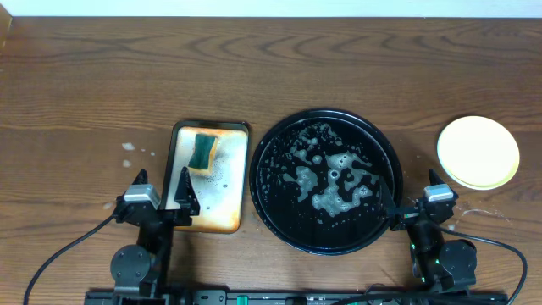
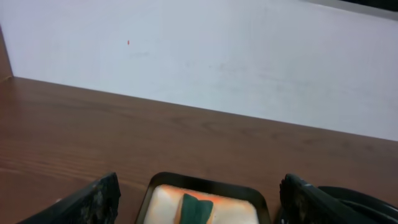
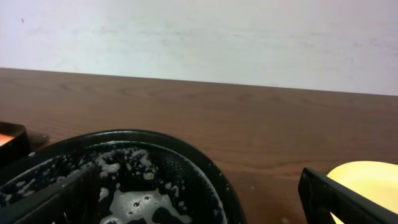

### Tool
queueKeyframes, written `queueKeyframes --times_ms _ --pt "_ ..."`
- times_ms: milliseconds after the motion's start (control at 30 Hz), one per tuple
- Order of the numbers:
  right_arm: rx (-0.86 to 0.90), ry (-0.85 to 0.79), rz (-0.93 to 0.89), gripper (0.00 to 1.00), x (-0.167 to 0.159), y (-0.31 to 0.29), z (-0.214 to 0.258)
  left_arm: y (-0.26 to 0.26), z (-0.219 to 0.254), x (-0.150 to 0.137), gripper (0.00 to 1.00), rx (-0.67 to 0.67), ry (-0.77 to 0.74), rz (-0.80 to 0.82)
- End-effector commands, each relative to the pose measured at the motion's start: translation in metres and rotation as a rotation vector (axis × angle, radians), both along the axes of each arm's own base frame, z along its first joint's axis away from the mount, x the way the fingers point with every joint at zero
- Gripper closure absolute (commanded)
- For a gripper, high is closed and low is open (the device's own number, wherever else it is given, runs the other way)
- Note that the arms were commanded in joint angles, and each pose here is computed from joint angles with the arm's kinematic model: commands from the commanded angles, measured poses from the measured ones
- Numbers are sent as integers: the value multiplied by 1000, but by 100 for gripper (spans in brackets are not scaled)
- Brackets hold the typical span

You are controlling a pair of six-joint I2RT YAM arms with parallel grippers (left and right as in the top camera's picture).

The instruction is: Clean dirty plates on tray and stack at the side

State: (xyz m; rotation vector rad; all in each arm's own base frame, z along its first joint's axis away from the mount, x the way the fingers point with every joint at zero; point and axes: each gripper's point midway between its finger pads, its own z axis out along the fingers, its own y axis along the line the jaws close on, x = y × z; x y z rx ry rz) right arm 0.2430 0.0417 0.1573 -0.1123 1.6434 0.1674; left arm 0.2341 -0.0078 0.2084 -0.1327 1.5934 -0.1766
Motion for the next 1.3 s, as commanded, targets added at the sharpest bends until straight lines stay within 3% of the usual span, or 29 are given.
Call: queueKeyframes --times_ms 0,267,1267 --pt "-7 -3 -9 1 0 -2 0 2 -22 5 17 16 26 15" --pt "-7 -3 -9 1 0 -2 0 1 -72 10 17 21 131 12" --pt "-7 -3 -9 1 0 -2 0 -1 -71 10 17 22 125 3"
